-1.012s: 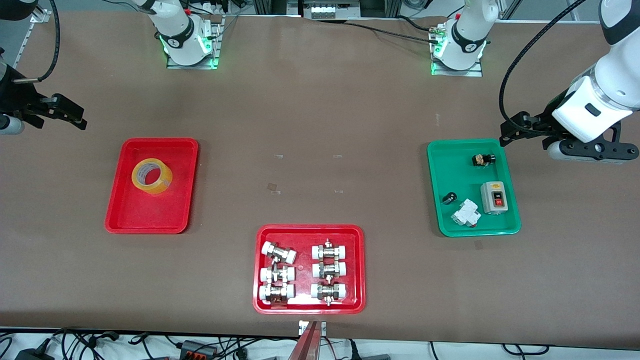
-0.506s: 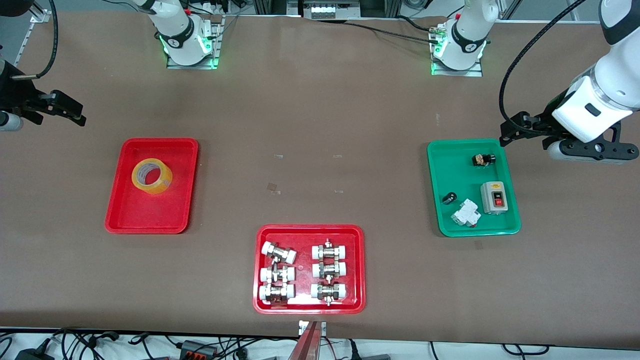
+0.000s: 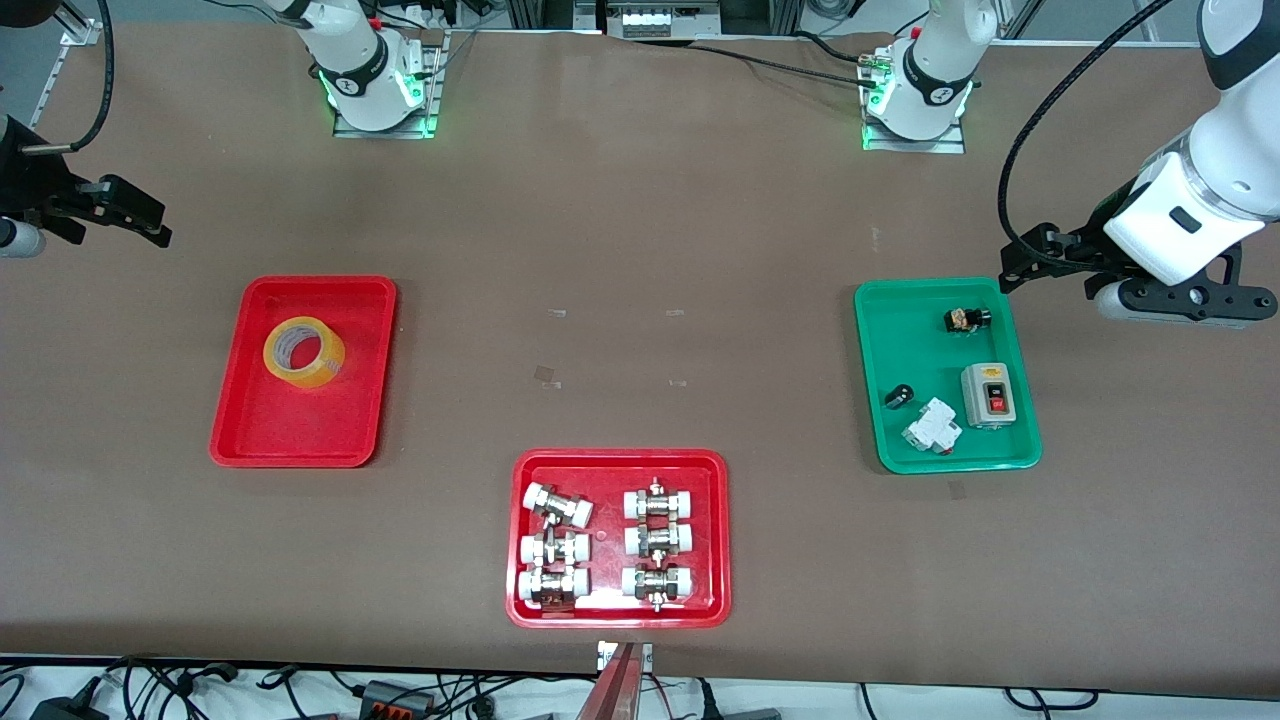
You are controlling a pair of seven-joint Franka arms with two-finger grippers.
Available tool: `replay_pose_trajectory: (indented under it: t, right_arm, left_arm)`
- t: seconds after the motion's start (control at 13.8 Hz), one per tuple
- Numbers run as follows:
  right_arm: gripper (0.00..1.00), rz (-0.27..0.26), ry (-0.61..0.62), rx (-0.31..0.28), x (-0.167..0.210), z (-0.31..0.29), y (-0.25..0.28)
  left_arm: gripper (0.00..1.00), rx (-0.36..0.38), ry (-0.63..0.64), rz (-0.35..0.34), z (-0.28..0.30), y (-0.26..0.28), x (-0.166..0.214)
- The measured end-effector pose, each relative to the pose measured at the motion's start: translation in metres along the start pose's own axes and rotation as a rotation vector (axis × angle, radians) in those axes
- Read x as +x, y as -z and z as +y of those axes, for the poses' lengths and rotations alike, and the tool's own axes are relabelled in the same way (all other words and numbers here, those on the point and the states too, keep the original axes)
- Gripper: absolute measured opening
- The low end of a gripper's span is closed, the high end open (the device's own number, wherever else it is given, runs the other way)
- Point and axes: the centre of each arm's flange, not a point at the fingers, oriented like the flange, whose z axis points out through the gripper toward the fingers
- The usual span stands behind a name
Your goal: Left arm passes tape to right arm into tray
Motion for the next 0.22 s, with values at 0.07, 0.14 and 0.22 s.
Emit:
replay_pose_trajectory:
  t: [0.07, 0.14, 0.22]
  right_arm:
    - [1.00, -0.002, -0.001, 0.006, -0.0006, -0.0004, 0.0004]
    - [1.00, -0.003, -0.002, 0.010, -0.0012, -0.0006, 0.0009]
    - [1.00, -0.003, -0.002, 0.011, -0.0016, -0.0005, 0.0013]
  left_arm:
    - [1.00, 0.000, 0.000, 0.000, 0.0000, 0.0000, 0.0000]
    - [1.00, 0.000, 0.000, 0.000, 0.0000, 0.0000, 0.0000]
    - [1.00, 0.000, 0.000, 0.000, 0.0000, 0.0000, 0.0000]
